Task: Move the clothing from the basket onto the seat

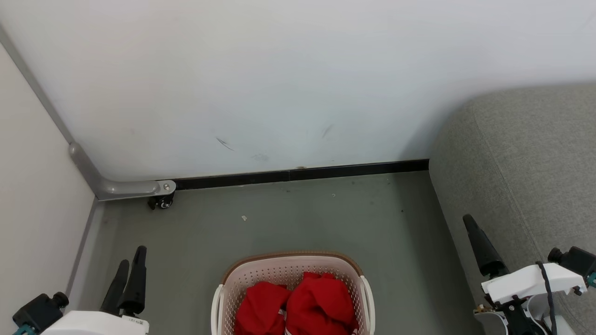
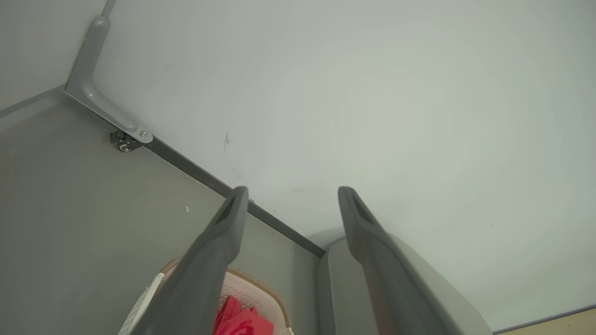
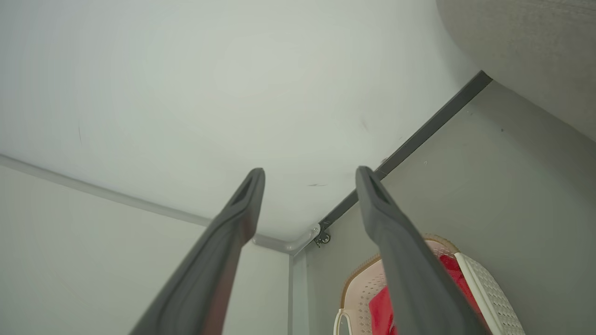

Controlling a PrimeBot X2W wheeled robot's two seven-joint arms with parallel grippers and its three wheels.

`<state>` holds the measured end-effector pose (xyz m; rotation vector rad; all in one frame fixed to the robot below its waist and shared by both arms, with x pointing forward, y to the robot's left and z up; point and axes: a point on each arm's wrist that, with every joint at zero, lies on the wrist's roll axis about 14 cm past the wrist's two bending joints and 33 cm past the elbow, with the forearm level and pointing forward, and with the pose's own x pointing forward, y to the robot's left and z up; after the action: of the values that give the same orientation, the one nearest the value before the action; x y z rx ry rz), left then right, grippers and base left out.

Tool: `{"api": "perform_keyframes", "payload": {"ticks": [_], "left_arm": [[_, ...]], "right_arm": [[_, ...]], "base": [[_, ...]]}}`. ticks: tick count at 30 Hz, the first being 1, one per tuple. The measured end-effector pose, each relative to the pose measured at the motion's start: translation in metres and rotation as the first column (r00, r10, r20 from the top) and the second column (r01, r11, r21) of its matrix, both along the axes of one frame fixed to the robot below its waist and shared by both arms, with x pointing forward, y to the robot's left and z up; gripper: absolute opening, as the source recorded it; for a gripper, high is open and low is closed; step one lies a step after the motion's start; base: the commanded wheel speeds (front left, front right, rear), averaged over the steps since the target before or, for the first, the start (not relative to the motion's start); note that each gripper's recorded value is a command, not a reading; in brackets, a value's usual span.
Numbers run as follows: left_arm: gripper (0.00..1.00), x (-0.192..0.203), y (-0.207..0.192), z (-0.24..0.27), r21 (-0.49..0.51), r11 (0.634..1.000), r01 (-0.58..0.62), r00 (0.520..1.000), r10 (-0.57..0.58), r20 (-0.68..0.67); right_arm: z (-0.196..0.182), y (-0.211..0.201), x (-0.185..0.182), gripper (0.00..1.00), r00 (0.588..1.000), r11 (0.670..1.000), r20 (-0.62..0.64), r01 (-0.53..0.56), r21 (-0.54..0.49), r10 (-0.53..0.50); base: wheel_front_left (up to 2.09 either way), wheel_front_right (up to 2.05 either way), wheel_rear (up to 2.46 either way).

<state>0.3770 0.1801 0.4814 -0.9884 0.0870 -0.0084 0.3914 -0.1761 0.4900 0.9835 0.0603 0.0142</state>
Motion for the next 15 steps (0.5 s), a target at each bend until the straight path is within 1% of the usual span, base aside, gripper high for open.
{"api": "perform_keyframes", "payload": {"ticks": [7, 15], "left_arm": [[1.00, 0.007, -0.001, 0.019, 0.092, 0.996, -0.005, 0.997, -0.002, 0.072], [1.00, 0.008, -0.005, 0.026, 0.223, 0.975, 0.001, 0.994, -0.026, 0.108]], "right_arm": [[0.012, 0.003, 0.004, 1.00, 0.999, 0.990, 0.048, -0.015, -0.140, 0.022], [0.016, 0.011, 0.005, 1.00, 0.995, 0.957, 0.075, -0.037, -0.286, 0.061]], "base": [[0.00, 0.00, 0.00], [0.00, 0.00, 0.00]]}}
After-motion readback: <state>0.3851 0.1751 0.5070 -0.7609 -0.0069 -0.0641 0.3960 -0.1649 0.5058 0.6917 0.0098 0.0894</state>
